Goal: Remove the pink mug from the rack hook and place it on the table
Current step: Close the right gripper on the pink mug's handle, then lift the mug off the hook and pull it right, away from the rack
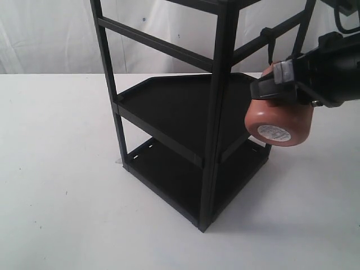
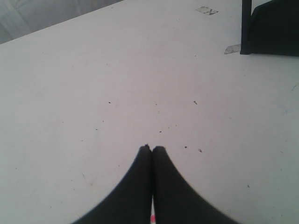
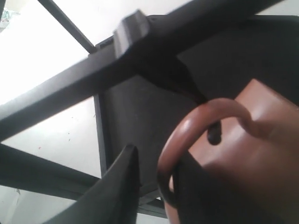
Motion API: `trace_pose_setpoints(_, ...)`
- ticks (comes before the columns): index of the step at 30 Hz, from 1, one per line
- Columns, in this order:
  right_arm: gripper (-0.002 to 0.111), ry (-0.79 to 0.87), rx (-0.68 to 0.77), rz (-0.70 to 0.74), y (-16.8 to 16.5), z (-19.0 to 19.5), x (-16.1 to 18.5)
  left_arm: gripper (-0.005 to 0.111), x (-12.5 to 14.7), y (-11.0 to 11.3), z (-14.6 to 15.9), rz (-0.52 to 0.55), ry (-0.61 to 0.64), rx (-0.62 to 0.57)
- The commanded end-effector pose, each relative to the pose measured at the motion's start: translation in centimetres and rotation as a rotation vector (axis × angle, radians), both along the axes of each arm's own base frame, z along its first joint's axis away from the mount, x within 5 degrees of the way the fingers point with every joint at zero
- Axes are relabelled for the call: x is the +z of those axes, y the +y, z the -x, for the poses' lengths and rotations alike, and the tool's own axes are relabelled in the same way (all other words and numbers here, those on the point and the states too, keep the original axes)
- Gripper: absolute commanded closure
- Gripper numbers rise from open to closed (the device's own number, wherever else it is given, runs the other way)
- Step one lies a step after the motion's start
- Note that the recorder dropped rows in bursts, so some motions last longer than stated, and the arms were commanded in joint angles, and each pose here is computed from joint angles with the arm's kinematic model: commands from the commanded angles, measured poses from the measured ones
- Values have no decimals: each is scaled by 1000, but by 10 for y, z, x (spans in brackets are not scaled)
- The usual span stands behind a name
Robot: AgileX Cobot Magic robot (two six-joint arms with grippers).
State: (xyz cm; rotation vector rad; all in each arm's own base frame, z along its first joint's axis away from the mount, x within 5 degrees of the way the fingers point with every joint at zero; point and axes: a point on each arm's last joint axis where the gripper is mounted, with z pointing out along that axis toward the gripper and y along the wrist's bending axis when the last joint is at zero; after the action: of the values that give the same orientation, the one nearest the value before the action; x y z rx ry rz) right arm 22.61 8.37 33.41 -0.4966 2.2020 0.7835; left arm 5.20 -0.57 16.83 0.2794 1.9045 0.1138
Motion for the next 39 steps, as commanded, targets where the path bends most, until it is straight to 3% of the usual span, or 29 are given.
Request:
trace_pose_setpoints(1, 108, -13, 2, 31, -1, -2, 0, 107, -1, 0, 0, 5, -5, 4)
trace_pose_setpoints(21, 108, -85, -21, 76, -9, 29, 22, 107, -1, 0, 0, 5, -5, 4)
trace_pose_setpoints(29, 108, -30, 45, 111, -10, 54, 26, 107, -1, 0, 0, 5, -5, 4)
trace_pose_setpoints(39, 108, 44, -10, 77, -16, 93, 26, 107, -1, 0, 0, 5, -5, 4)
